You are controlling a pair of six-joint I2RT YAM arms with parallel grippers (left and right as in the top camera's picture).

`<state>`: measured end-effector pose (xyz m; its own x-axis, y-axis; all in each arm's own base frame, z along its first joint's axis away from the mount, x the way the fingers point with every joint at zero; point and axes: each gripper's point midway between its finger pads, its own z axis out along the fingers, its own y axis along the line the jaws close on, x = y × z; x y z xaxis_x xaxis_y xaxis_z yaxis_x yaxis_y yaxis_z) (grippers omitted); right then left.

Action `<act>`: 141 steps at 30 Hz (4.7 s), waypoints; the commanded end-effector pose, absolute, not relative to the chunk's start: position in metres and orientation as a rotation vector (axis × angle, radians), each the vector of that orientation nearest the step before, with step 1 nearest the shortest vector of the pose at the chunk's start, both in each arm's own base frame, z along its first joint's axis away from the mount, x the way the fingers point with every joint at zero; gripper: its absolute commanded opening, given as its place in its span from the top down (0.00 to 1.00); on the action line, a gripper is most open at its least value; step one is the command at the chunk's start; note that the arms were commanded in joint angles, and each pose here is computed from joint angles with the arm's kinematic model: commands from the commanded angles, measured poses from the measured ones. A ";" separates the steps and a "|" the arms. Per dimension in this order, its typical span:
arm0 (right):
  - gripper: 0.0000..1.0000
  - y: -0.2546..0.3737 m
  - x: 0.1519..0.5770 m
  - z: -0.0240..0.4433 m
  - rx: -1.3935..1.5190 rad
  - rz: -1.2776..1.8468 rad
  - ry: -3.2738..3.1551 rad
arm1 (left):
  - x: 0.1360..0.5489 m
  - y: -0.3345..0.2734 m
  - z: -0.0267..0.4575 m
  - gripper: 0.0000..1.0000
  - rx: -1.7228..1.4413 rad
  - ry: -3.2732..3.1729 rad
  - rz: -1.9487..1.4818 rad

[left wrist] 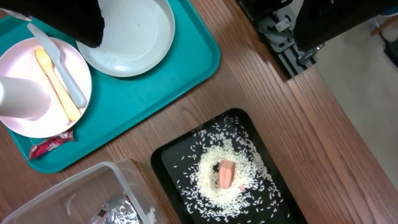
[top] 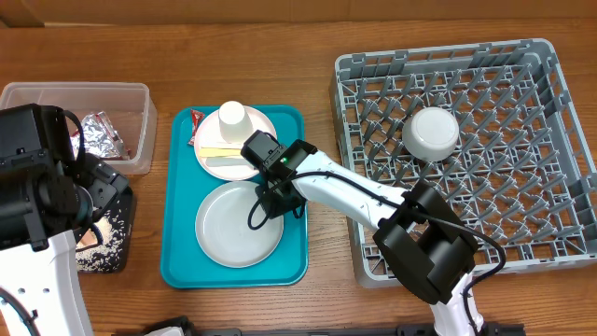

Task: Sort waste into correct bins and load items into the dishwasher rack
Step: 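Grasp the rim of the white plate with the right gripper, then lift the plate and carry it right over the dish rack, then lower the plate upright into the rack slots beside the bowl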

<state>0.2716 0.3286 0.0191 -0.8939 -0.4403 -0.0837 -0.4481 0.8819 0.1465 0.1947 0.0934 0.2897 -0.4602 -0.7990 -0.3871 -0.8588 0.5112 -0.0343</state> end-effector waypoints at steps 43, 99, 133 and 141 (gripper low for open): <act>0.96 -0.018 0.429 0.295 0.472 -0.390 2.372 | 0.192 0.097 0.297 0.00 -1.362 2.377 0.249; 0.36 0.135 0.431 0.215 0.190 -0.057 2.719 | 0.192 0.097 0.297 0.00 -1.362 2.377 0.249; 0.00 0.292 0.397 0.214 -0.419 0.778 2.779 | 0.192 0.097 0.297 0.00 -1.362 2.377 0.249; 0.00 0.286 0.401 0.210 -0.405 0.719 2.784 | 0.192 0.097 0.297 0.00 -1.362 2.377 0.249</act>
<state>0.3975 0.2896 0.1978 -0.9423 -0.2175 -0.2546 -0.3149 0.8338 0.4535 0.1948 0.0934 0.2899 -0.4599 -0.7989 -0.3876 -0.8587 0.5112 -0.0349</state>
